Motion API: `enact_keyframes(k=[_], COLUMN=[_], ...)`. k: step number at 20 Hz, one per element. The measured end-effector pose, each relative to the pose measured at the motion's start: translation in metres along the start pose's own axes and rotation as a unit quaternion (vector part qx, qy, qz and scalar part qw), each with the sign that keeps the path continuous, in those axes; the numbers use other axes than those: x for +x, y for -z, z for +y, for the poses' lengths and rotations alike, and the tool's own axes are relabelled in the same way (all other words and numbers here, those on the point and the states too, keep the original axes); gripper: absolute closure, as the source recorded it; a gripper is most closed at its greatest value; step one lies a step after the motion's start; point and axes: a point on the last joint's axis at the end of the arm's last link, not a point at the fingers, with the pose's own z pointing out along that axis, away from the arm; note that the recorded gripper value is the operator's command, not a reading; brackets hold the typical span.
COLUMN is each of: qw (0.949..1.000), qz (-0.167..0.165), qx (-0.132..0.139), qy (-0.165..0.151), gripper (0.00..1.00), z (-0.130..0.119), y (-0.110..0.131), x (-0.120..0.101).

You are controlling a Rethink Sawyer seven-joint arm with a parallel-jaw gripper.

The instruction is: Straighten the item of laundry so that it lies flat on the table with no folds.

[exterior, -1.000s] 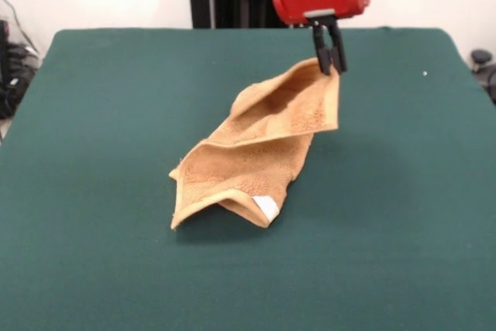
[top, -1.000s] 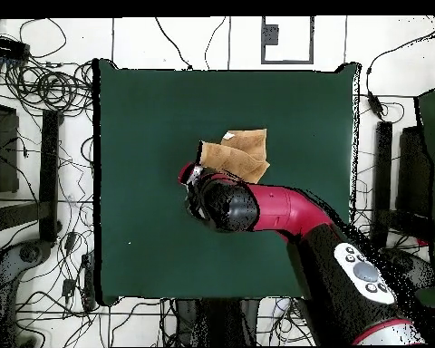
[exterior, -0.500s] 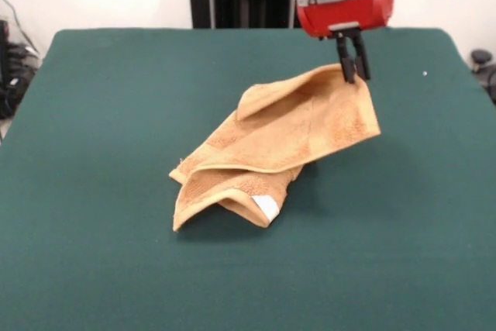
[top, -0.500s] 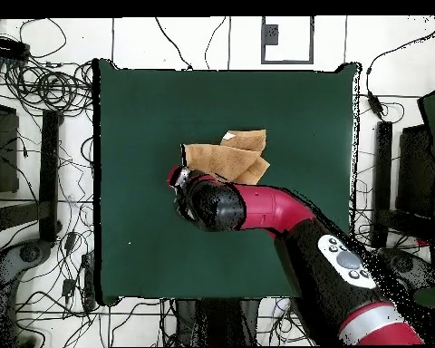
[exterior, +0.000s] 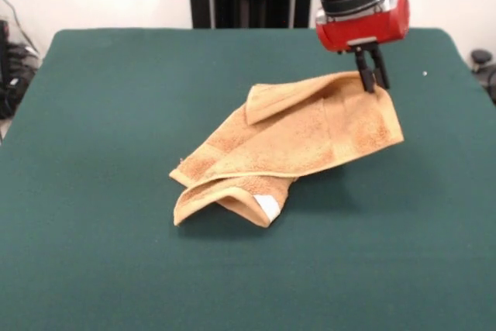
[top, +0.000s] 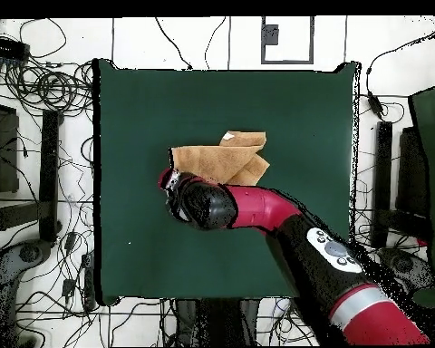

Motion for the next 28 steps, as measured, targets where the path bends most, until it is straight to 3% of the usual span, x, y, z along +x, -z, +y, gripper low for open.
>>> enact_keyframes(k=[10,28], qw=[0.9997,0.9953], qz=[0.015,0.045], qx=[-0.018,-0.081], qy=[-0.007,-0.028], gripper=[1.00,1.00], z=[0.004,0.020], y=[-0.013,-0.029], x=[0.007,0.015])
